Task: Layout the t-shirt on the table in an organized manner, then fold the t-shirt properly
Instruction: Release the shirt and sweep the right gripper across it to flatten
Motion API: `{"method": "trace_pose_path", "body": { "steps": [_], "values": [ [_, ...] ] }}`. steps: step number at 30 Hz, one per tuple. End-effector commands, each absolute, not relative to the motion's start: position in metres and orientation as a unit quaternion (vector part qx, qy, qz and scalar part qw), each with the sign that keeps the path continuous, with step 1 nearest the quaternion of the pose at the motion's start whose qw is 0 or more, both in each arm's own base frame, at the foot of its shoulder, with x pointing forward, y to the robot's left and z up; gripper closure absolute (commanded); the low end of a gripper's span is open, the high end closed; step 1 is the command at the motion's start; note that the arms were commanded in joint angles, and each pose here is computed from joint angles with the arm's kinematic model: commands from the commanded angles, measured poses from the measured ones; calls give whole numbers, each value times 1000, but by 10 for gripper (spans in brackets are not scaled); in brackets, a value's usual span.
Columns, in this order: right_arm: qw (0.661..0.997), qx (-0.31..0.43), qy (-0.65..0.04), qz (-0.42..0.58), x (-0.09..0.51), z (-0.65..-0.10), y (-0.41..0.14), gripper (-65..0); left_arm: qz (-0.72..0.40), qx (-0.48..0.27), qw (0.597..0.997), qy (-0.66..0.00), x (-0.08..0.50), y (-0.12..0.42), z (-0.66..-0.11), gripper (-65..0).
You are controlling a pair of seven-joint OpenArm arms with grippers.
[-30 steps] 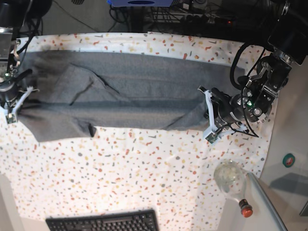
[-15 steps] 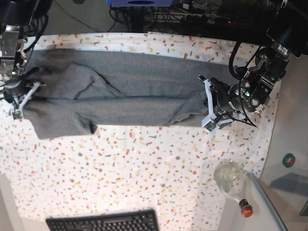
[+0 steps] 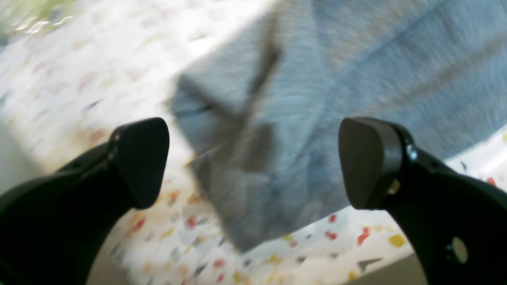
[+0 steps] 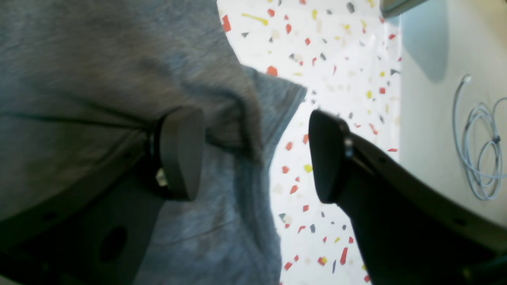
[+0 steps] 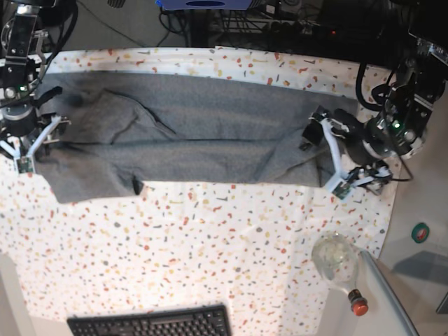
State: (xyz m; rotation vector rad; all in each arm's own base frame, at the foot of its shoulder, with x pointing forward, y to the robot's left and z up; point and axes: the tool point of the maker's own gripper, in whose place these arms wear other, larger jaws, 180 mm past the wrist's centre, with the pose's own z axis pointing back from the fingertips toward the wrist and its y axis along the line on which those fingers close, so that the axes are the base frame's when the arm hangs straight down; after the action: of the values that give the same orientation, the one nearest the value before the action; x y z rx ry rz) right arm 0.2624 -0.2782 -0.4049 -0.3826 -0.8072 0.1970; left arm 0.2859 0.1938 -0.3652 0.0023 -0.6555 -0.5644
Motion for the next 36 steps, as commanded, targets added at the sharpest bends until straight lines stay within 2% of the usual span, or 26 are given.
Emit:
{"method": "trace_pose_path", "body": {
  "steps": [1,3,4,5,7,9,11,13,14,18,22,27,29,32,34,36],
  "values": [
    [881,-189,-422,97,271,-385,-275,-380,-249,15,908,-335,286,210,-353,-615],
    [879,-186,-429,95,269,-379,-269,-366,-184,27,922,-338,272,239,-354,-533],
    [878,-184,-432,92,269,-379,-266,-359,-144,33,931,-335,262,256,-359,-469],
    [879,-181,-432,90,269,-380,-264,-350,-107,36,937,-331,253,271,-365,-392],
    [880,-171,-434,88,269,-382,-254,-318,-81,19,943,-322,237,278,-378,-181],
    [881,-162,-437,82,270,-384,-246,-251,-74,1,944,-323,229,278,-384,0],
    [878,-143,-447,95,279,-382,-225,-150,-51,-5,942,-331,224,281,-385,0],
    [871,-124,-461,120,289,-376,-201,-21,-11,9,945,-327,210,302,-387,0],
    [866,-115,-469,132,293,-372,-189,0,9,20,947,-320,200,316,-390,0],
    [841,-49,-498,206,307,-358,-108,0,89,55,952,-286,159,369,-403,0],
    [841,-4,-452,296,307,-365,-31,0,155,85,946,-273,125,409,-403,0],
    [796,23,-416,439,302,-359,66,-3,156,100,947,-261,107,416,-399,0],
    [780,49,-412,468,296,-355,104,-144,151,103,949,-255,102,415,-398,0],
    [778,107,-397,475,295,-353,141,-333,152,104,950,-252,99,416,-399,0],
    [775,140,-381,485,295,-355,161,-398,151,105,952,-244,92,416,-400,0],
    [769,170,-354,504,286,-363,178,-413,151,105,952,-243,91,415,-401,0]
  ]
}}
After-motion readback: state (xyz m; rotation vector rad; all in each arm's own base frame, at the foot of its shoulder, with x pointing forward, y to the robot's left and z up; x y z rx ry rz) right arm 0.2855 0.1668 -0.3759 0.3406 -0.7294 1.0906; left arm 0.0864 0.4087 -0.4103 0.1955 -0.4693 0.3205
